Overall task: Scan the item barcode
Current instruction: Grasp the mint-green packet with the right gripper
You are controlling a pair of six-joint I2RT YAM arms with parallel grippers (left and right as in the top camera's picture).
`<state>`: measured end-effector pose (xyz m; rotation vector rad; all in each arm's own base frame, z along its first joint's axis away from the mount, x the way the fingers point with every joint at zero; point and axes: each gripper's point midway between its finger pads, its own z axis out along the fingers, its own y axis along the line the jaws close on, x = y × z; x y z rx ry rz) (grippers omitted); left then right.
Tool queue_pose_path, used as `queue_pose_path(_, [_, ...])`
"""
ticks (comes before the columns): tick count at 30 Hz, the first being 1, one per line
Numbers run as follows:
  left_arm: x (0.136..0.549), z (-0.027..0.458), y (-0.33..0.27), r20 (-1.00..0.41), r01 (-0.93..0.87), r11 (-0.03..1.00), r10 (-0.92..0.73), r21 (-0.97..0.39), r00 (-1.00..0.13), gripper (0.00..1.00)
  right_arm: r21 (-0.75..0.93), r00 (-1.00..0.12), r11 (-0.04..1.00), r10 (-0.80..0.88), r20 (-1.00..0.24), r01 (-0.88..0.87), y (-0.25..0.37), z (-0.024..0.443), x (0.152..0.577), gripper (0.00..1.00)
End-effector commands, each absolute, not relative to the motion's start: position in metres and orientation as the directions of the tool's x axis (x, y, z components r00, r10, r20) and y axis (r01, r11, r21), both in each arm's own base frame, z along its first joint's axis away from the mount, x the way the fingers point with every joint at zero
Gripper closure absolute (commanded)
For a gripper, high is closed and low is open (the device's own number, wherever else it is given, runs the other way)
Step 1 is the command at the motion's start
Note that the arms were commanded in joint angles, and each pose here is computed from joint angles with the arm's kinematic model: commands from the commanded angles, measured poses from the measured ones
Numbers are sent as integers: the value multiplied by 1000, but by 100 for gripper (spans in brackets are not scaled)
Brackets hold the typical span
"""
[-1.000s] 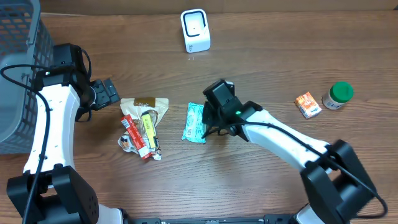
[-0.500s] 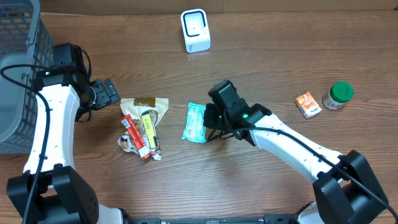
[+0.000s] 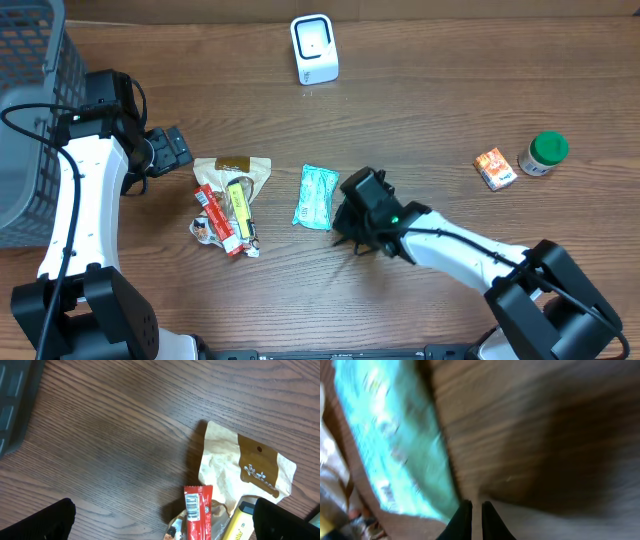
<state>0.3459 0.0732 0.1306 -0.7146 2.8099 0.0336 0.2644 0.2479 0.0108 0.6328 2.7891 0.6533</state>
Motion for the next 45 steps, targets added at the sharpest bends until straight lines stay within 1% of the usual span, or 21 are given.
queue_pose_path(1, [351,138,73,-259,-455,890,-449,-42,-855,0,526,-899,787,429,-93,322,277,21,252,91])
queue_pose_path(7, [350,138,73,-258,-454,890,-449,-42,-855,0,639,-917,754,346,-196,148,328,46,246,90])
queue_pose_path(8, [350,138,73,-258,-454,890,-449,-42,-855,0,648,-915,748,349,-202,143,330,49,247,90])
queue_pose_path(10, [351,138,73,-258,-454,890,-449,-42,-855,0,653,-918,754,302,-258,65,334,56,253,89])
queue_pose_path(14, [350,138,73,-258,-454,890,-449,-42,-855,0,646,-916,754,168,-365,-120,341,85,271,80])
queue_pose_path(16, [350,138,73,-258,-454,890,-449,-42,-855,0,625,-904,763,135,-405,-166,338,100,283,77])
queue_pose_path(20, [350,138,73,-258,-455,890,-449,-42,-855,0,565,-869,792,92,-485,-232,327,131,315,63])
queue_pose_path(23, [350,138,73,-258,-455,890,-449,-42,-855,0,505,-833,817,57,-551,-279,313,149,338,47])
queue_pose_path(25, [350,138,73,-258,-455,890,-449,-42,-855,0,473,-811,832,49,-583,-291,302,154,350,39])
queue_pose_path(28, [350,138,73,-258,-455,890,-449,-42,-855,0,445,-808,854,51,-587,-269,285,148,361,32])
queue_pose_path(32, [350,138,73,-258,-454,890,-449,-42,-855,0,393,-833,883,4,-554,-257,271,124,362,24])
queue_pose_path(35, [350,138,73,-258,-454,890,-449,-42,-855,0,358,-849,894,-44,-527,-269,269,105,359,24])
queue_pose_path(40, [351,138,73,-258,-454,890,-449,-42,-855,0,333,-884,910,-70,-462,-246,266,73,355,24])
queue_pose_path(45, [350,138,73,-258,-454,890,-449,-42,-855,0,318,-901,919,-81,-427,-233,265,52,354,24])
